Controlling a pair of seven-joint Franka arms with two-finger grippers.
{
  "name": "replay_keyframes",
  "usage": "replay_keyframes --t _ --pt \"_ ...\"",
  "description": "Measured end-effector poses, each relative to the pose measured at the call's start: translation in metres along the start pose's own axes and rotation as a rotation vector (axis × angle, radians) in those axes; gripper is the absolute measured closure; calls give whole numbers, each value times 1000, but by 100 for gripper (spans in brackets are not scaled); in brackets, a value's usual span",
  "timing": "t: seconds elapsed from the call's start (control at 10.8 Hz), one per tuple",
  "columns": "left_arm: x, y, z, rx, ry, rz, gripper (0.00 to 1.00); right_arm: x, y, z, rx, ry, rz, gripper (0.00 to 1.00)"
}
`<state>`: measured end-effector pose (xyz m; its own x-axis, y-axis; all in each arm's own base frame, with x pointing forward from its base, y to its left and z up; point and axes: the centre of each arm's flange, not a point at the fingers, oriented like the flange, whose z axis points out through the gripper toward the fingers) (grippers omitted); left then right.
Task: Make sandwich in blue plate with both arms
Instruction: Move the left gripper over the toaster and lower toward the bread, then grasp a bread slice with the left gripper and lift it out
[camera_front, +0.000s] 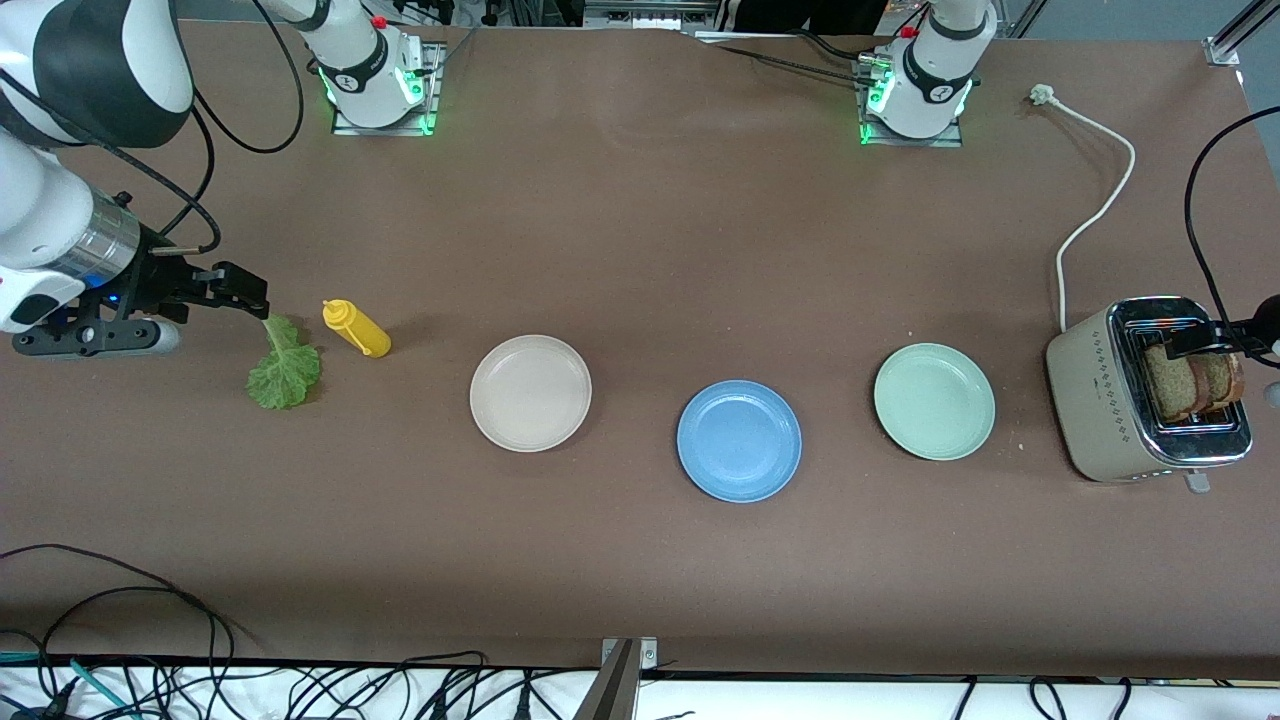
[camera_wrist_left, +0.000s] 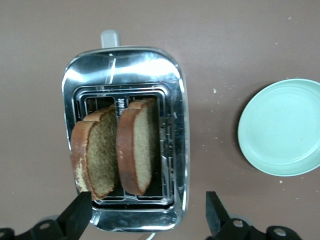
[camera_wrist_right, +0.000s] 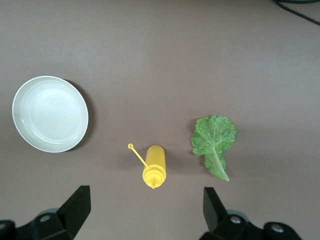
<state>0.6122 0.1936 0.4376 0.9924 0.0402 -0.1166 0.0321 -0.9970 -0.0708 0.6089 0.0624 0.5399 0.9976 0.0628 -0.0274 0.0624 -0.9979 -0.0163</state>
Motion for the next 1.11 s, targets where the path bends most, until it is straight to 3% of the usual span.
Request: replay_keyframes --t 1.11 --pt "8 -17 50 -24 -58 -11 5 0 1 0 -1 0 -3 0"
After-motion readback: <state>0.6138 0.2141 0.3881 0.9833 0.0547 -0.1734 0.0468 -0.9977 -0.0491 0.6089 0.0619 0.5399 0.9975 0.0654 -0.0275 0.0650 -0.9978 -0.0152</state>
